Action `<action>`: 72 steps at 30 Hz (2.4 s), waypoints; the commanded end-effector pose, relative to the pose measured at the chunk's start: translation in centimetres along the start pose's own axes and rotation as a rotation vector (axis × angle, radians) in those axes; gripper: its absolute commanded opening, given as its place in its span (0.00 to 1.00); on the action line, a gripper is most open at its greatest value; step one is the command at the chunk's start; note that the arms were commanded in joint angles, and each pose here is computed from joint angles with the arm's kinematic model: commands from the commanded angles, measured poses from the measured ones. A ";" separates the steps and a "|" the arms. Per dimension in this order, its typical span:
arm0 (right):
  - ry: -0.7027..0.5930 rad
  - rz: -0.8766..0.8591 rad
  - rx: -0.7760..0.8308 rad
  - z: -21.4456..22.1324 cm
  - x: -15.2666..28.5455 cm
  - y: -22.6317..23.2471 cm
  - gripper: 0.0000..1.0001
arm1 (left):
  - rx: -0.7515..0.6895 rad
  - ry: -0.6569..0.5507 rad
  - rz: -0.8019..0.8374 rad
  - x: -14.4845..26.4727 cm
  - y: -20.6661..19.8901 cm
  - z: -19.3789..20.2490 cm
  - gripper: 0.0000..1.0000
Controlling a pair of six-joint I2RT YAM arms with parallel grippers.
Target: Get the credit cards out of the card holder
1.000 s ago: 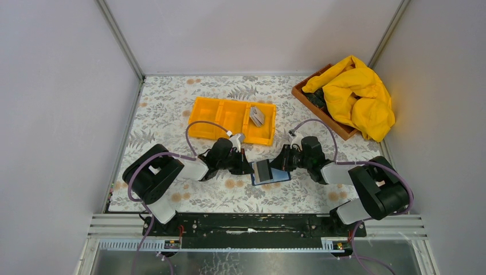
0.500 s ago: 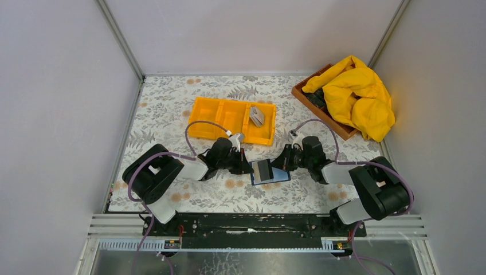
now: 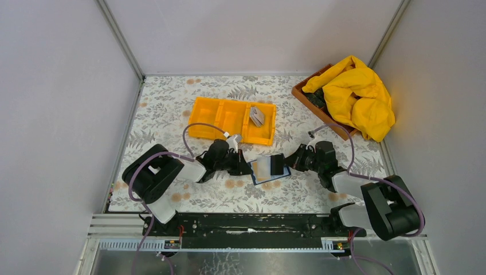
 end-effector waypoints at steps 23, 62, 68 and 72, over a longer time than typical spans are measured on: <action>-0.103 -0.563 0.121 -1.4 3.9 7.8 0.00 | -0.196 -0.290 0.357 5.7 -7.1 -4.3 0.69; 0.151 -0.803 0.094 1.5 3.2 11.0 0.00 | -0.224 -0.107 0.795 6.9 -10.9 -3.3 0.06; 0.140 -0.793 0.106 1.4 3.1 10.9 0.00 | -0.234 -0.115 0.778 6.8 -10.7 -3.3 0.00; 0.094 -0.737 0.119 1.1 2.9 10.4 0.23 | -0.239 -0.156 0.669 6.2 -10.1 -4.1 0.00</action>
Point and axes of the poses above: each gripper's point midway between its finger pads, its own x axis back along the fingers, its own y axis along the line the jaws close on, z = x × y, the point moved 5 cm from there along x, back along the fingers, and after that the axes turned 3 degrees about -x, right-handed, at the moved point
